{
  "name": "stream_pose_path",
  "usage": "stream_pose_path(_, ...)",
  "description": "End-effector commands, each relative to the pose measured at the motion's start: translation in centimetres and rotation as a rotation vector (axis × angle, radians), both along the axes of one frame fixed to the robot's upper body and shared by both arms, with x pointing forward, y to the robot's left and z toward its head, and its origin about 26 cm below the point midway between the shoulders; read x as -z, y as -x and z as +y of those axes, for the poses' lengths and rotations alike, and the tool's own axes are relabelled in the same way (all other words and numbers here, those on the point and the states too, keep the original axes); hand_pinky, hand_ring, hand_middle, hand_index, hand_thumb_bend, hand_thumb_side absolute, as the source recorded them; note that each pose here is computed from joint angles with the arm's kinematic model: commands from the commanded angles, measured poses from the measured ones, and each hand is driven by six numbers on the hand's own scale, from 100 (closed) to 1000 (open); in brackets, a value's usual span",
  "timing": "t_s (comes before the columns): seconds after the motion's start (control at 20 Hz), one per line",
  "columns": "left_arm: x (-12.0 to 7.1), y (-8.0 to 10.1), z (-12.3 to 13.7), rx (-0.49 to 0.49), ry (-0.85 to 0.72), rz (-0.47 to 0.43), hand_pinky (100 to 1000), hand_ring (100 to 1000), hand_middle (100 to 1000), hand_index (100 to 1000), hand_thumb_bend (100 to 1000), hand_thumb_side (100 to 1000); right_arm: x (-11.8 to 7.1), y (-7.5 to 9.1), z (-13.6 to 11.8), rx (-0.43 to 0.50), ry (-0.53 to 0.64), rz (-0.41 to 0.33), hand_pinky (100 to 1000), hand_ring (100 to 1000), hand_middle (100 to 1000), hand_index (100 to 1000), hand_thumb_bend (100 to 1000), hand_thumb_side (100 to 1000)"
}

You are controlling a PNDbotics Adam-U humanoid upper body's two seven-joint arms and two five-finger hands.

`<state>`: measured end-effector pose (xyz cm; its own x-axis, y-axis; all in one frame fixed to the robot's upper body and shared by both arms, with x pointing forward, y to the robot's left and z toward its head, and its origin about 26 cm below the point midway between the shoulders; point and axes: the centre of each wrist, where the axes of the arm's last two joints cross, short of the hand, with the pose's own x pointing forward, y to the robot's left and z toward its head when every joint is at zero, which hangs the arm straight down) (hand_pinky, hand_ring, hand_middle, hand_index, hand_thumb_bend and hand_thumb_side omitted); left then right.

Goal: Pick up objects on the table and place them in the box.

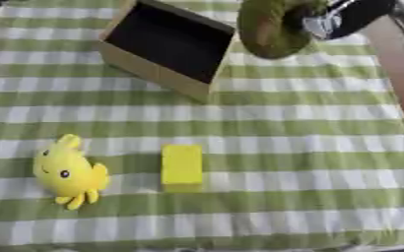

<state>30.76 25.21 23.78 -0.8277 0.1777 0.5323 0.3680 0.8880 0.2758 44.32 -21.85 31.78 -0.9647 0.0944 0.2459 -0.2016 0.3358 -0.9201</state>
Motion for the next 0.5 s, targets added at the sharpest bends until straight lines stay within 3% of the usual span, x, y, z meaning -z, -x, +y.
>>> stream_pose_path(0.05, -1.1, 0.2, 0.2, -0.002, -0.011, -0.039, 724, 809, 761, 838, 100, 570, -1.1, -1.4, -0.1, -0.187, 0.254, -0.232, 857, 837, 335, 602, 100, 212)
stream_pose_path(0.5, -1.8, 0.1, -0.4, 0.028, -0.013, -0.06, 724, 809, 761, 838, 100, 570, -0.2, -4.2, 1.7, -0.111, 0.219, -0.177, 854, 838, 342, 610, 100, 208)
